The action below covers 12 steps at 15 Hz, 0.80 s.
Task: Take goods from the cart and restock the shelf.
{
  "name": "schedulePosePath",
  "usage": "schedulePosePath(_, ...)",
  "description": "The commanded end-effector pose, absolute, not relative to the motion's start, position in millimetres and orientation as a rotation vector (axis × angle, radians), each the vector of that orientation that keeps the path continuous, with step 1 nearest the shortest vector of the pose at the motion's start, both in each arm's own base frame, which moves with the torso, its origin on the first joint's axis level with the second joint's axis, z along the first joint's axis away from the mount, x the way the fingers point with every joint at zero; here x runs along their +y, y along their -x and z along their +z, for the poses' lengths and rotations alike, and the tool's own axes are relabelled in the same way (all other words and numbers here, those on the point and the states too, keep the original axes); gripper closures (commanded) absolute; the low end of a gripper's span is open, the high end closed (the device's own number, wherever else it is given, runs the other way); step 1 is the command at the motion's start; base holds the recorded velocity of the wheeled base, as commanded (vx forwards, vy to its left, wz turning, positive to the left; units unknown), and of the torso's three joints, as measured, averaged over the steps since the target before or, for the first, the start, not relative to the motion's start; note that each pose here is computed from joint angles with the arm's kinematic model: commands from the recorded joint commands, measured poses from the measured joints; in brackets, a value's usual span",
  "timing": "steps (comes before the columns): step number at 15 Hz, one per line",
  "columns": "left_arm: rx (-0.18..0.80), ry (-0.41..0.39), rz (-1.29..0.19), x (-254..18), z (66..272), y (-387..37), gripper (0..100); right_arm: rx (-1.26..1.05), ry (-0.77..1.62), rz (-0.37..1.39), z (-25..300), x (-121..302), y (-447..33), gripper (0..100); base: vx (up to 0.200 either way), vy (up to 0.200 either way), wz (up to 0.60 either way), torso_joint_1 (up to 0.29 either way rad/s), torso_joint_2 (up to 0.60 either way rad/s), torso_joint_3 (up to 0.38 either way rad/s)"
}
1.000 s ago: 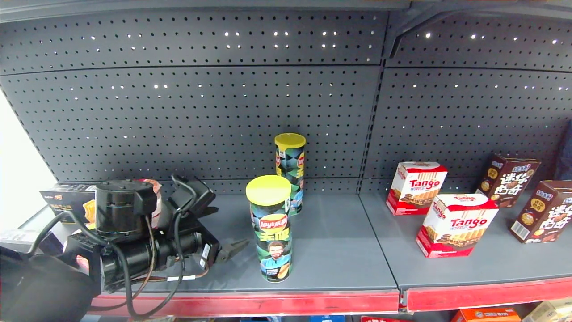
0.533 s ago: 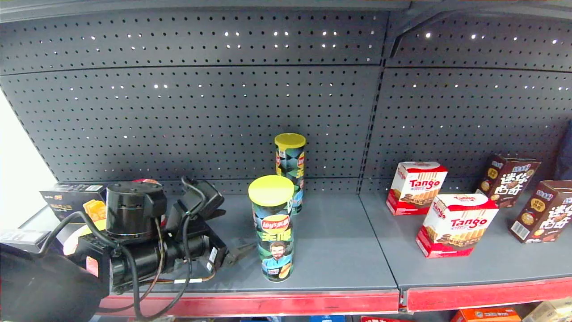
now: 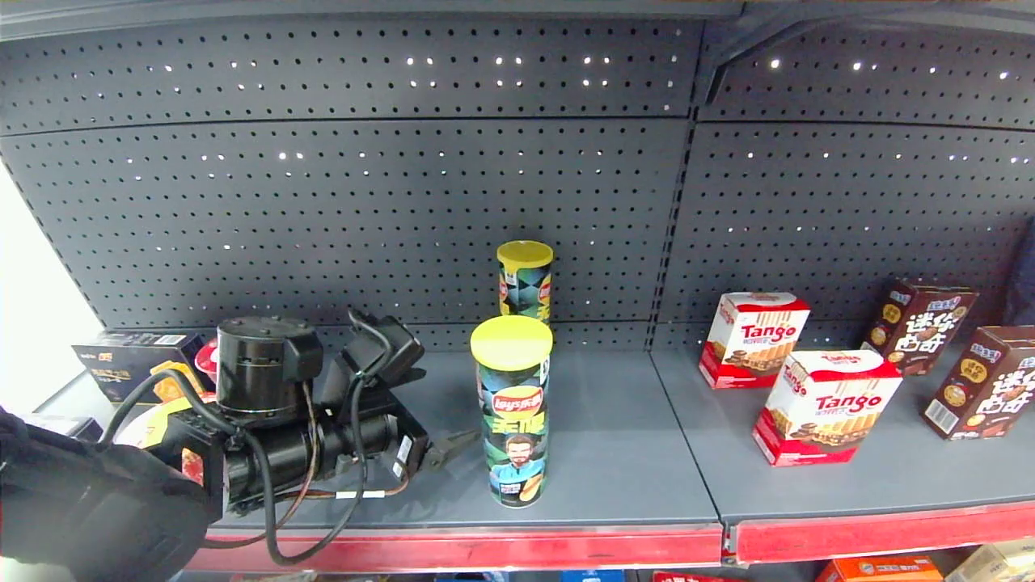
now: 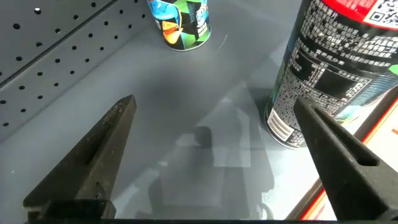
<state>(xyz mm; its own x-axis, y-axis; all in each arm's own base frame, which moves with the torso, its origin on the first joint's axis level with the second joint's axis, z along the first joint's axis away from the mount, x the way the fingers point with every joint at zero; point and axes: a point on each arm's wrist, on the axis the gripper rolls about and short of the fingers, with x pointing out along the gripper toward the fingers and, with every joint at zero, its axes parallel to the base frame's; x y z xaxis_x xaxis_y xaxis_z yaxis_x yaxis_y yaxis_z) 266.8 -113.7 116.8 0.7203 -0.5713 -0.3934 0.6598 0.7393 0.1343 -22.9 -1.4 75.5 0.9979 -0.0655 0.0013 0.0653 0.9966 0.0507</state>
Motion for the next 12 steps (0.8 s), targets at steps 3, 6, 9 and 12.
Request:
schedulePosePath(3, 0.346, -0.277, -0.693, -115.0, 114.8, -268.1, 0, -0.002, -0.051, -0.066, 75.5, -1.4, 22.8, 0, 0.0, 0.0, 0.0, 0.0, 0.0, 0.0)
schedulePosePath(6, 0.346, -0.277, -0.694, -115.6, 114.7, -268.3, 0, -0.002, -0.051, -0.066, 75.5, -1.4, 22.8, 0, 0.0, 0.0, 0.0, 0.0, 0.0, 0.0)
schedulePosePath(9, 0.345, -0.279, -0.706, -119.0, 114.6, -267.3, 0, -0.002, -0.051, -0.066, 75.5, -1.4, 22.8, 0, 0.0, 0.0, 0.0, 0.0, 0.0, 0.0)
schedulePosePath(12, 0.341, -0.28, -0.718, -123.7, 114.9, -269.0, 0, -0.002, -0.051, -0.064, 75.5, -1.4, 22.8, 0, 0.0, 0.0, 0.0, 0.0, 0.0, 0.0)
